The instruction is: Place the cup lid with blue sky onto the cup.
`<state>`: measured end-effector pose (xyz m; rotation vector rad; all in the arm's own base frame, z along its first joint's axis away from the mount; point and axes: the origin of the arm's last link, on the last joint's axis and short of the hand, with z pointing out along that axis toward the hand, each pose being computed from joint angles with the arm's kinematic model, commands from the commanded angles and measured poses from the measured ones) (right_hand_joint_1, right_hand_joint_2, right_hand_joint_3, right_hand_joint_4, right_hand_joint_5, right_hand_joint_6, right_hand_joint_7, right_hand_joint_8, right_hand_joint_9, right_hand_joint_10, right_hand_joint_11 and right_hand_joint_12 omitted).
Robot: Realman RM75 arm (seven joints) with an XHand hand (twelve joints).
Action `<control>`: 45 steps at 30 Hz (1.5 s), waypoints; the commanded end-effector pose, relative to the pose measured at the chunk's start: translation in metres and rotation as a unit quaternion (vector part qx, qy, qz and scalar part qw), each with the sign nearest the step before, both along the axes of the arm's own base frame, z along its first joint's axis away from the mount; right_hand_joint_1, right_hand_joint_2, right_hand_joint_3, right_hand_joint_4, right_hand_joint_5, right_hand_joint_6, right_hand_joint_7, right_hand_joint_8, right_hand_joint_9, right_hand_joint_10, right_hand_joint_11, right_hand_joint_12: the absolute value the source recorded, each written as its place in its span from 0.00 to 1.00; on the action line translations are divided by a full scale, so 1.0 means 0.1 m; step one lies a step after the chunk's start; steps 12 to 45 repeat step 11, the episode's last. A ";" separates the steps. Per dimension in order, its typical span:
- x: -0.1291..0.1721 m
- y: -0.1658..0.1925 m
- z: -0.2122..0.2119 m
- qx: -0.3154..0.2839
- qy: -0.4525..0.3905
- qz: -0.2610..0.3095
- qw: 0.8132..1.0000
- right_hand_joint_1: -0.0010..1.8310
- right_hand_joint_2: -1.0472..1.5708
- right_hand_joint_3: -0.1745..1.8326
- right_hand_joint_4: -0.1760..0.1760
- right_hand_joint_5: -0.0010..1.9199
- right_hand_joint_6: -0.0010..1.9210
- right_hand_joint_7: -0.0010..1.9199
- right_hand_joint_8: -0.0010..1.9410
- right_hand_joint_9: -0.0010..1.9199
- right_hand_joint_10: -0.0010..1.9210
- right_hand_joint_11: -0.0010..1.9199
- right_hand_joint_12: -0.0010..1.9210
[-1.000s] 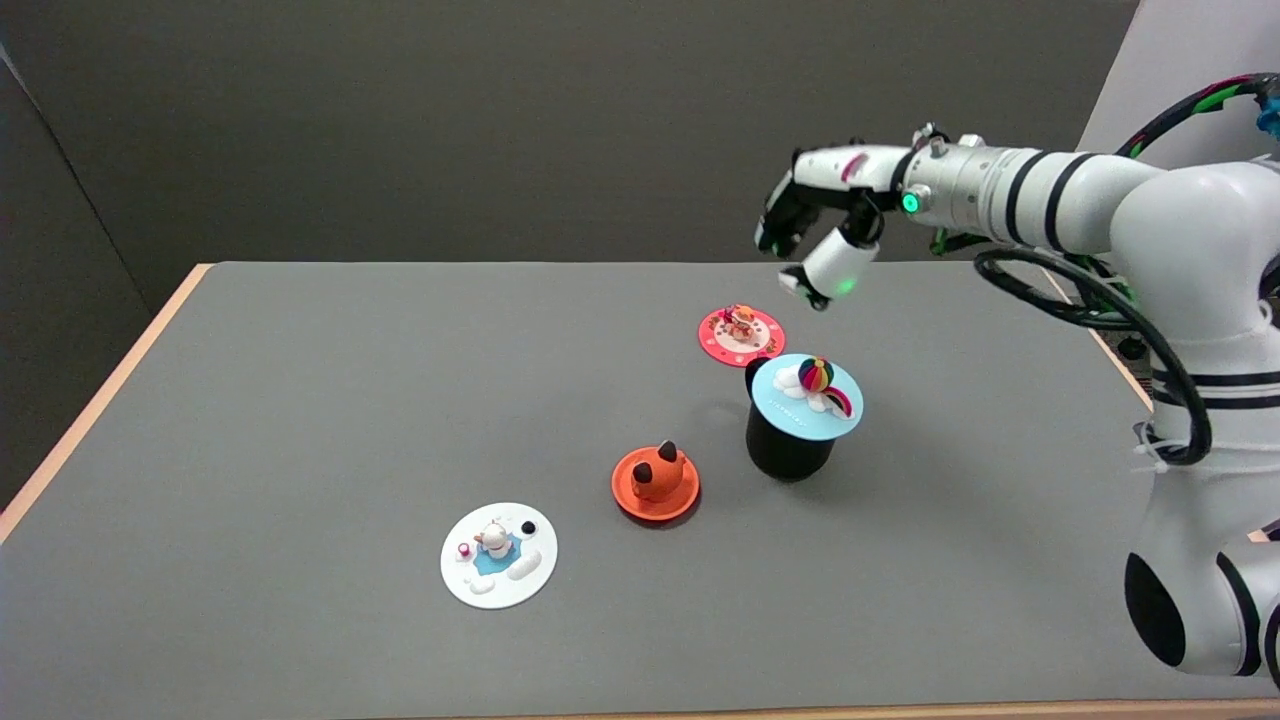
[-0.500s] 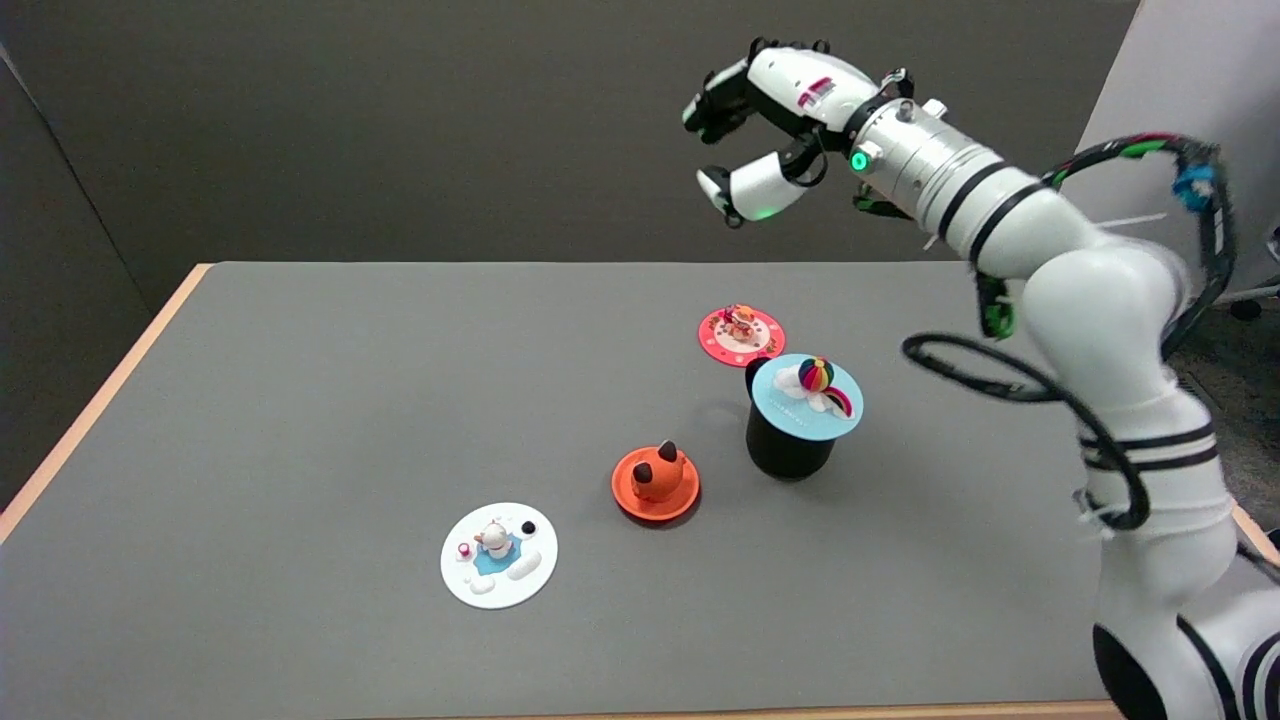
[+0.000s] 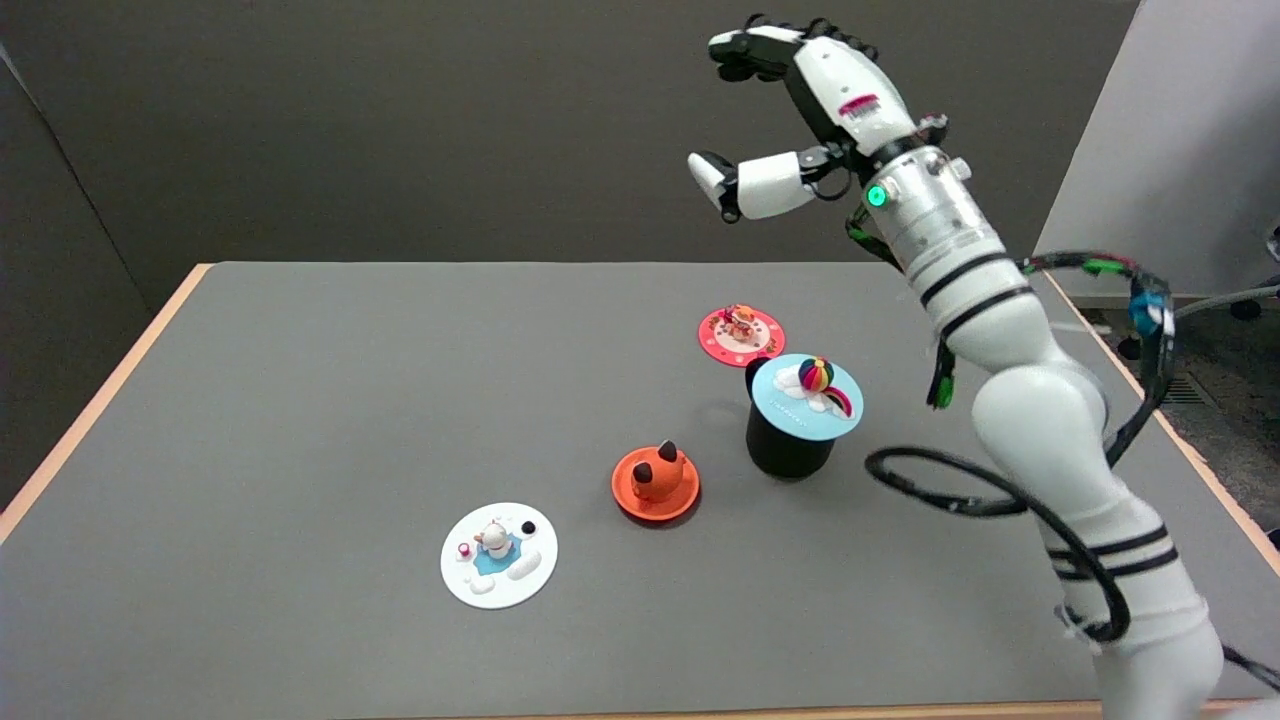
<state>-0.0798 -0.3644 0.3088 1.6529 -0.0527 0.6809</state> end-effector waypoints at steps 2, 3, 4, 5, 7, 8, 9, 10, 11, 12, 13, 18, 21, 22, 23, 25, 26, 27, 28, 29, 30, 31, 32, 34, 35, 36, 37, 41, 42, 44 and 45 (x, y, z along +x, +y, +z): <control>-0.44 0.56 0.27 -0.088 -0.150 0.084 0.981 0.42 0.54 0.58 0.09 0.26 0.10 0.26 0.09 0.24 0.10 0.22 0.31; -0.46 0.57 0.27 -0.089 -0.157 0.086 0.980 0.41 0.54 0.58 0.09 0.26 0.10 0.26 0.09 0.24 0.10 0.22 0.31; -0.49 0.61 0.27 -0.092 -0.166 0.088 0.978 0.41 0.54 0.58 0.10 0.26 0.10 0.26 0.09 0.24 0.10 0.22 0.31; -0.51 0.63 0.26 -0.096 -0.171 0.091 0.976 0.41 0.54 0.58 0.10 0.26 0.10 0.26 0.09 0.24 0.10 0.22 0.30; -0.58 0.68 0.24 -0.103 -0.181 0.092 0.974 0.41 0.54 0.58 0.11 0.27 0.10 0.26 0.09 0.24 0.10 0.21 0.29; -0.59 0.69 0.24 -0.105 -0.183 0.093 0.973 0.41 0.54 0.58 0.13 0.27 0.10 0.26 0.09 0.24 0.10 0.21 0.28; -0.60 0.71 0.24 -0.109 -0.189 0.093 0.972 0.40 0.54 0.58 0.15 0.27 0.10 0.27 0.09 0.24 0.10 0.21 0.28; -0.62 0.73 0.26 -0.116 -0.192 0.094 0.970 0.40 0.55 0.58 0.15 0.28 0.10 0.27 0.09 0.24 0.10 0.21 0.27; -0.62 0.74 0.27 -0.120 -0.192 0.095 0.969 0.41 0.55 0.58 0.15 0.28 0.10 0.27 0.09 0.24 0.10 0.21 0.27; -0.62 0.74 0.27 -0.120 -0.192 0.095 0.969 0.41 0.55 0.58 0.15 0.28 0.10 0.27 0.09 0.24 0.10 0.21 0.27; -0.62 0.74 0.27 -0.120 -0.192 0.095 0.969 0.41 0.55 0.58 0.15 0.28 0.10 0.27 0.09 0.24 0.10 0.21 0.27; -0.62 0.74 0.27 -0.120 -0.192 0.095 0.969 0.41 0.55 0.58 0.15 0.28 0.10 0.27 0.09 0.24 0.10 0.21 0.27; -0.62 0.74 0.27 -0.120 -0.192 0.095 0.969 0.41 0.55 0.58 0.15 0.28 0.10 0.27 0.09 0.24 0.10 0.21 0.27; -0.62 0.74 0.27 -0.120 -0.192 0.095 0.969 0.41 0.55 0.58 0.15 0.28 0.10 0.27 0.09 0.24 0.10 0.21 0.27; -0.62 0.74 0.27 -0.120 -0.192 0.095 0.969 0.41 0.55 0.58 0.15 0.28 0.10 0.27 0.09 0.24 0.10 0.21 0.27; -0.62 0.74 0.27 -0.120 -0.192 0.095 0.969 0.41 0.55 0.58 0.15 0.28 0.10 0.27 0.09 0.24 0.10 0.21 0.27; -0.62 0.74 0.27 -0.120 -0.192 0.095 0.969 0.41 0.55 0.58 0.15 0.28 0.10 0.27 0.09 0.24 0.10 0.21 0.27; -0.62 0.74 0.27 -0.120 -0.192 0.095 0.969 0.41 0.55 0.58 0.15 0.28 0.10 0.27 0.09 0.24 0.10 0.21 0.27; -0.62 0.74 0.27 -0.120 -0.192 0.095 0.969 0.41 0.55 0.58 0.15 0.28 0.10 0.27 0.09 0.24 0.10 0.21 0.27; -0.62 0.74 0.27 -0.120 -0.192 0.095 0.969 0.41 0.55 0.58 0.15 0.28 0.10 0.27 0.09 0.24 0.10 0.21 0.27; -0.62 0.74 0.27 -0.120 -0.192 0.095 0.969 0.41 0.55 0.58 0.15 0.28 0.10 0.27 0.09 0.24 0.10 0.21 0.27; -0.62 0.74 0.27 -0.120 -0.192 0.095 0.969 0.41 0.55 0.58 0.15 0.28 0.10 0.27 0.09 0.24 0.10 0.21 0.27; -0.62 0.74 0.27 -0.120 -0.192 0.095 0.969 0.41 0.55 0.58 0.15 0.28 0.10 0.27 0.09 0.24 0.10 0.21 0.27; -0.62 0.74 0.27 -0.120 -0.192 0.095 0.969 0.41 0.55 0.58 0.15 0.28 0.10 0.27 0.09 0.24 0.10 0.21 0.27; -0.62 0.74 0.27 -0.120 -0.192 0.095 0.969 0.41 0.55 0.58 0.15 0.28 0.10 0.27 0.09 0.24 0.10 0.21 0.27; -0.62 0.74 0.27 -0.120 -0.192 0.095 0.969 0.41 0.55 0.58 0.15 0.28 0.10 0.27 0.09 0.24 0.10 0.21 0.27; -0.62 0.74 0.27 -0.120 -0.192 0.095 0.969 0.41 0.55 0.58 0.15 0.28 0.10 0.27 0.09 0.24 0.10 0.21 0.27; -0.62 0.74 0.27 -0.120 -0.192 0.095 0.969 0.41 0.55 0.58 0.15 0.28 0.10 0.27 0.09 0.24 0.10 0.21 0.27; -0.62 0.74 0.27 -0.120 -0.192 0.095 0.969 0.41 0.55 0.58 0.15 0.28 0.10 0.27 0.09 0.24 0.10 0.21 0.27; -0.62 0.74 0.27 -0.120 -0.192 0.095 0.969 0.41 0.55 0.58 0.15 0.28 0.10 0.27 0.09 0.24 0.10 0.21 0.27; -0.62 0.74 0.27 -0.120 -0.192 0.095 0.969 0.41 0.55 0.58 0.15 0.28 0.10 0.27 0.09 0.24 0.10 0.21 0.27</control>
